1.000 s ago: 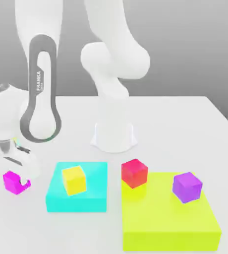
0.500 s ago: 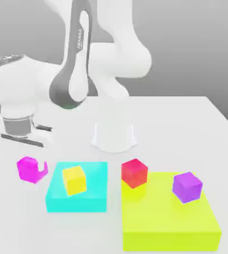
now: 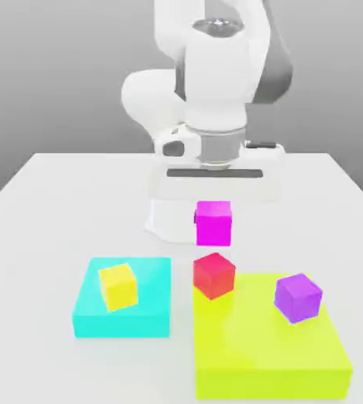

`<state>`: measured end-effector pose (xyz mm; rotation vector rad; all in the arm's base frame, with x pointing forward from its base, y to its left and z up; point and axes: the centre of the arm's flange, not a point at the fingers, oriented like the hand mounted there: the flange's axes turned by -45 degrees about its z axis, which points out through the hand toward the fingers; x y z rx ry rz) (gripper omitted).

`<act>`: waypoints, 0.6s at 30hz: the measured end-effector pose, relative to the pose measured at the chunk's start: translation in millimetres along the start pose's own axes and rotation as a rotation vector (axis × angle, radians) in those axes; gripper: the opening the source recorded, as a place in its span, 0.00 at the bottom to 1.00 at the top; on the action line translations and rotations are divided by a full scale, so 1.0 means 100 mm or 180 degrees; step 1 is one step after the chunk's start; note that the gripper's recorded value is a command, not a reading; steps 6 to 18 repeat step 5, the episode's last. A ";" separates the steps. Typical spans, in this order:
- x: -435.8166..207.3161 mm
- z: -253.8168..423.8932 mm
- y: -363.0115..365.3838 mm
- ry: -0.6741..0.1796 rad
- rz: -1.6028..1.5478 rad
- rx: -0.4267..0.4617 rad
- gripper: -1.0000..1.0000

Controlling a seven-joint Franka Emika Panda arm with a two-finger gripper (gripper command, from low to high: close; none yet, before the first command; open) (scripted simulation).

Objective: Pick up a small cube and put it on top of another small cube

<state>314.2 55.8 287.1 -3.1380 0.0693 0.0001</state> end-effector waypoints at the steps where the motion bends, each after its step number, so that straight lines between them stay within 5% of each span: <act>1: 0.00 0.10 0.00 0.0000 -0.0002 -0.0003 0.00; 2: -0.01 0.20 0.00 0.0001 -0.0004 -0.0005 0.00; 3: -0.02 0.28 0.00 0.0000 -0.0004 -0.0004 1.00; 18: -0.02 0.28 0.00 0.0000 -0.0004 -0.0004 1.00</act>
